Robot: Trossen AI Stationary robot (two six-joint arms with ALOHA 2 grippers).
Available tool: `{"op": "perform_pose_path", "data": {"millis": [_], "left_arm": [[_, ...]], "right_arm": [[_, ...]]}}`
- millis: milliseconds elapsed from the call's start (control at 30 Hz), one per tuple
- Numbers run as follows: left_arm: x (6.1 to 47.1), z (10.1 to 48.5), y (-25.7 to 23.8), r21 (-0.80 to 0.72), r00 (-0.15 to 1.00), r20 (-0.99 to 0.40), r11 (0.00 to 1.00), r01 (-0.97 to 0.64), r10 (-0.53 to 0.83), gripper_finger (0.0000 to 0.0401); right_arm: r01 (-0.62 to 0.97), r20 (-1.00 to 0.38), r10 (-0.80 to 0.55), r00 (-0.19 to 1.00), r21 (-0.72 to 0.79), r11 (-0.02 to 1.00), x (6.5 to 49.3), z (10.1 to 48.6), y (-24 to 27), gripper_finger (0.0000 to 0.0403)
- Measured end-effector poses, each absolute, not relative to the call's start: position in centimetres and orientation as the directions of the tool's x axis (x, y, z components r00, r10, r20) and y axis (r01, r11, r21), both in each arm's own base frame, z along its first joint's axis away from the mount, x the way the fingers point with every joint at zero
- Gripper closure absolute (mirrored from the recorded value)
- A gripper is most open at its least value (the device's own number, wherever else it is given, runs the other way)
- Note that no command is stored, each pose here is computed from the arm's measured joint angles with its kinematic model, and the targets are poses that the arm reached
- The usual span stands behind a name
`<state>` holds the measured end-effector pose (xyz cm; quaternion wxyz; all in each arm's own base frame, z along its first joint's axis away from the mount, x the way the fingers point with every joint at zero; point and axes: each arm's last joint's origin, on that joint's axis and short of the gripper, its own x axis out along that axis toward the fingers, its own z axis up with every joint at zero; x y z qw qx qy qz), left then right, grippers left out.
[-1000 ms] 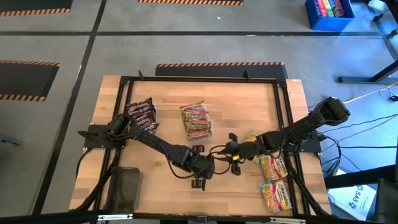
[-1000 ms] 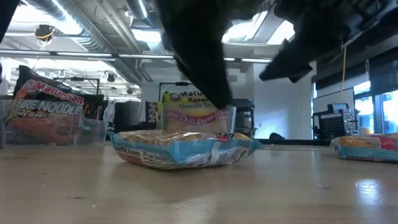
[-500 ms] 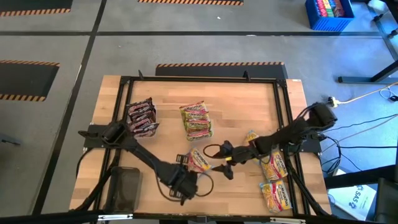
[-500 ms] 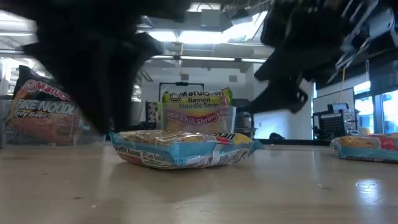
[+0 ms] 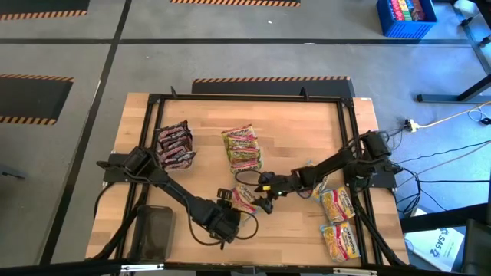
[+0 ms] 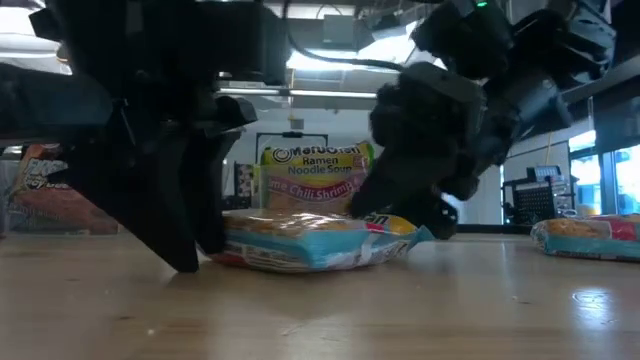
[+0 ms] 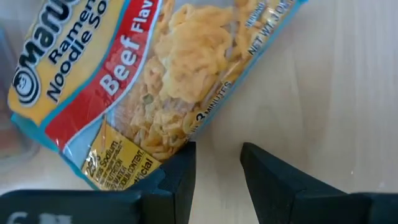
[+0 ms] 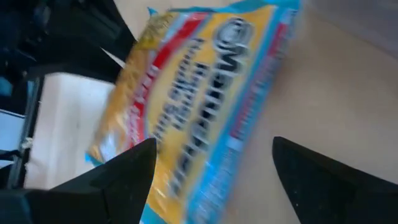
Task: Sort Maruchan noodles
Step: Put the blue noodle pack into the black bin
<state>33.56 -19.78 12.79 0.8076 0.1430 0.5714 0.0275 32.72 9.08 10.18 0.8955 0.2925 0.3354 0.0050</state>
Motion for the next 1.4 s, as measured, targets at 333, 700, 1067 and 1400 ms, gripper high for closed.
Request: {"op": "perform_pose_path", "data": {"millis": [333, 700, 1067, 1400], "left_arm": [[33.8, 12.7, -19.8, 0.25, 0.359, -0.914, 0.959, 0.136, 0.187, 0.0272], [33.6, 12.6, -20.1, 0.249, 0.357, -0.915, 0.959, 0.133, 0.188, 0.0272], [33.6, 12.7, -20.4, 0.303, 0.386, -0.893, 0.944, 0.134, 0.231, 0.0271], [34.1, 13.3, -20.5, 0.369, 0.433, -0.852, 0.924, 0.102, 0.293, 0.0271]], "right_arm": [[0.109, -0.582, 0.274, 0.766, 0.537, 0.836, 35.2, 10.1, 10.0, 0.0084], [0.015, -0.522, 0.291, 0.802, 0.504, 0.863, 35.6, 10.6, 10.1, 0.0084], [-0.075, -0.389, 0.327, 0.861, 0.539, 0.839, 36.2, 12.7, 11.1, 0.0084], [0.001, -0.449, 0.255, 0.856, 0.495, 0.869, 35.9, 12.1, 11.2, 0.0135]]}}
